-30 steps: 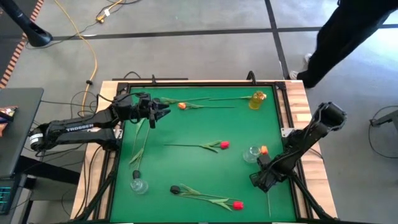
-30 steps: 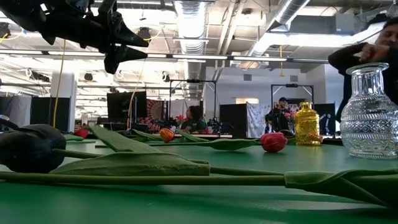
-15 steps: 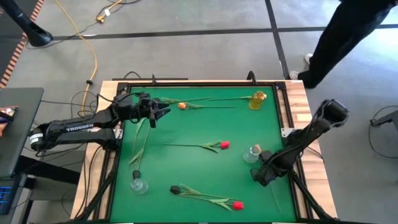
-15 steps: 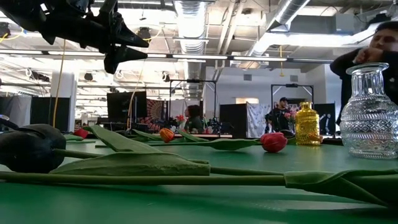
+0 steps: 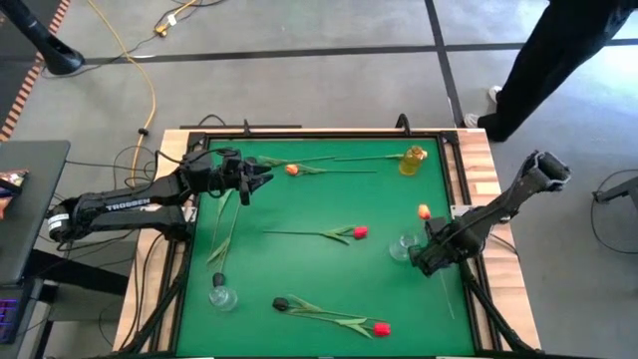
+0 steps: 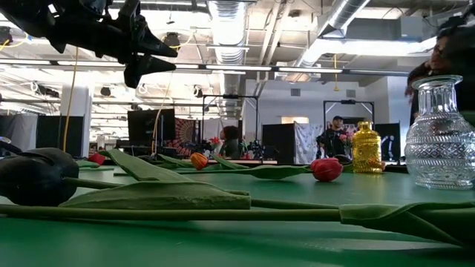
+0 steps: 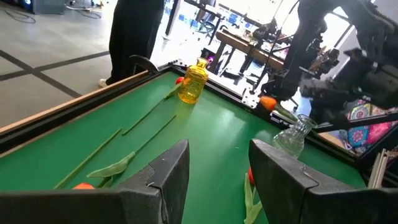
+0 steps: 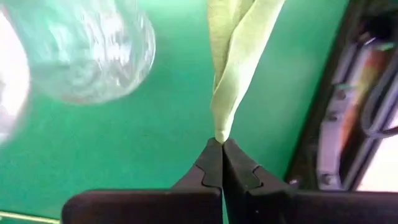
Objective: Sort flowers into vase by color
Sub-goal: Put the bottom right orange tulip into the yellow flower vase
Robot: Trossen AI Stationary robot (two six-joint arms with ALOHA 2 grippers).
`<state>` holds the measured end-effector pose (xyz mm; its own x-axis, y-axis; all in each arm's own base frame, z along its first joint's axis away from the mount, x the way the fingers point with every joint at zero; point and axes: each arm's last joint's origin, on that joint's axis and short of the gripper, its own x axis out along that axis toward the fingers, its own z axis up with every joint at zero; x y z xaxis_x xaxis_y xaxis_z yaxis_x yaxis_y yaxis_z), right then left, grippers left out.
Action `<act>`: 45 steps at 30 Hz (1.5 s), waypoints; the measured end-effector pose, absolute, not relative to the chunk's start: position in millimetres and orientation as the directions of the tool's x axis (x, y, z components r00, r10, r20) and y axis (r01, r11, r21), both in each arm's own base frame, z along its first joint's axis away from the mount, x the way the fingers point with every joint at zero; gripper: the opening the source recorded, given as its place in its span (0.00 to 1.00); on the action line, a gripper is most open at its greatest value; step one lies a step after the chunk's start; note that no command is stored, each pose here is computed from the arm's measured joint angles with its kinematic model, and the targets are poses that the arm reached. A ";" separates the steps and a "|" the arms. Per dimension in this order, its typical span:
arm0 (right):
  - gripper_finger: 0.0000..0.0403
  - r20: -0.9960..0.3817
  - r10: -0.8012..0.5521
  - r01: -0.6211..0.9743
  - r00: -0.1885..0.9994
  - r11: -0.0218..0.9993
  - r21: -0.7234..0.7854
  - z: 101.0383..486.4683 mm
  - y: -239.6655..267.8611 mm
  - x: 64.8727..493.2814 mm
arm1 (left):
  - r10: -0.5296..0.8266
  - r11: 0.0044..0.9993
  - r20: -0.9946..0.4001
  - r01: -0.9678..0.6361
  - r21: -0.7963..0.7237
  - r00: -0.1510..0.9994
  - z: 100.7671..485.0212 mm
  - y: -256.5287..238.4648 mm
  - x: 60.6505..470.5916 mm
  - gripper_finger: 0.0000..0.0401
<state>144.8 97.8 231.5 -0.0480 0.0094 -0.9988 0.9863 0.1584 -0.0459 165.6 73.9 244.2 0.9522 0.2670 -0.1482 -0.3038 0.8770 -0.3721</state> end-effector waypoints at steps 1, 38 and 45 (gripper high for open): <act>0.05 -0.999 0.002 0.987 -0.040 0.157 -0.039 235.7 94.8 145.0 | 0.266 0.877 -0.149 -0.304 -0.372 0.952 244.1 73.8 165.6 0.39; 0.05 -0.356 -0.913 0.970 0.200 0.235 -0.058 378.5 -69.9 147.5 | 0.400 0.817 -0.160 -0.431 -0.384 0.902 243.2 77.6 164.0 0.39; 0.05 -0.307 -0.890 0.934 0.336 0.357 -0.012 368.8 -105.7 136.1 | 0.484 0.762 -0.160 -0.504 -0.407 0.860 243.2 80.1 162.8 0.39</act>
<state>136.1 -105.7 368.8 0.3365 -0.8903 -0.3069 0.9340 0.3572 -0.0123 162.8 80.1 243.2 0.8605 0.4837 -0.1599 -0.5039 0.7619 -0.4070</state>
